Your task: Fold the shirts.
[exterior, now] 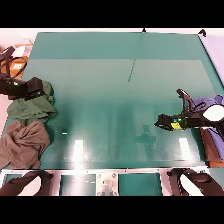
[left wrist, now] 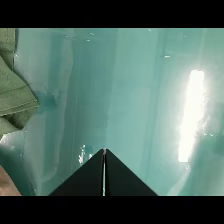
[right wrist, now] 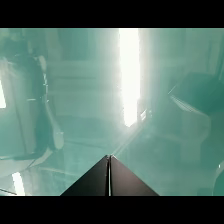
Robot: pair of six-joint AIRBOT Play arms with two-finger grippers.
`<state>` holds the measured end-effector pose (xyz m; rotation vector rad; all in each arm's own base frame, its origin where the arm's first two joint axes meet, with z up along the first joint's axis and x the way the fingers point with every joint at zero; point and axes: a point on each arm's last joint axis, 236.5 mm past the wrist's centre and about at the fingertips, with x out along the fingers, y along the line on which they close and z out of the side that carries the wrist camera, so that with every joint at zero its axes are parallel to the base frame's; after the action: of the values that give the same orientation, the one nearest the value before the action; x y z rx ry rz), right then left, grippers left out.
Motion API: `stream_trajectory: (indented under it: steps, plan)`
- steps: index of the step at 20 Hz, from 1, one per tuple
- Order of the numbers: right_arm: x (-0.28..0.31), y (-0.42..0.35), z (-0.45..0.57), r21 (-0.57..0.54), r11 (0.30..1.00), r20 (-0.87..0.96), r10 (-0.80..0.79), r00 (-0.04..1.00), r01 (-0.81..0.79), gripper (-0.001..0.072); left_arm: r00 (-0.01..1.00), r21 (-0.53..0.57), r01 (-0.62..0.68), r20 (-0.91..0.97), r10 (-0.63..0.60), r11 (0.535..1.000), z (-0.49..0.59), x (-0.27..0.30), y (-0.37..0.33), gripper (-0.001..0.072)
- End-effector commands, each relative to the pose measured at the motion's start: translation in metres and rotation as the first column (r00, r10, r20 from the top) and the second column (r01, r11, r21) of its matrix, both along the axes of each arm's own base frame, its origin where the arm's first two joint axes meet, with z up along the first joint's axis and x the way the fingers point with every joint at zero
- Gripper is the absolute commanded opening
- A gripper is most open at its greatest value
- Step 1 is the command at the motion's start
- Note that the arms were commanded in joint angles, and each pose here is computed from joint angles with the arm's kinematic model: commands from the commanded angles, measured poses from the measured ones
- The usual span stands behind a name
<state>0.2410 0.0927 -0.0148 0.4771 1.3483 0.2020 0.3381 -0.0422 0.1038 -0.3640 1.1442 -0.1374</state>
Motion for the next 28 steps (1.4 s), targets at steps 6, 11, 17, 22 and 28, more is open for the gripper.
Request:
stream_trajectory:
  steps: [6, 11, 17, 22, 28]
  plan:
    - [0.000, 0.000, 0.000, 0.000, 1.000, 0.000, 0.000, 1.000, 0.000, 0.0015, 1.000, 0.001, 0.000, 0.001, 0.000, 1.000, 0.000, 0.000, 0.000, 0.0027]
    - [0.000, 0.000, 0.000, 0.000, 1.000, 0.000, 0.000, 1.000, 0.000, 0.0015, 1.000, 0.000, -0.001, 0.002, 0.001, 1.000, 0.000, 0.001, 0.000, 0.0027]
    - [0.000, 0.000, 0.000, 0.000, 1.000, 0.000, 0.000, 1.000, 0.000, 0.0015, 0.986, -0.010, -0.055, 0.158, 0.056, 0.998, 0.019, 0.035, 0.005, 0.0026]
    - [0.002, 0.000, 0.000, -0.001, 1.000, 0.008, -0.004, 1.000, 0.004, 0.0016, 0.948, 0.417, -0.191, 0.312, 0.057, 0.889, 0.029, 0.064, 0.107, 0.0545]
    - [0.017, -0.004, 0.003, -0.007, 0.999, 0.066, -0.034, 0.997, 0.035, 0.0224, 0.980, 0.556, -0.194, 0.071, 0.186, 0.808, -0.077, 0.070, 0.200, 0.0716]
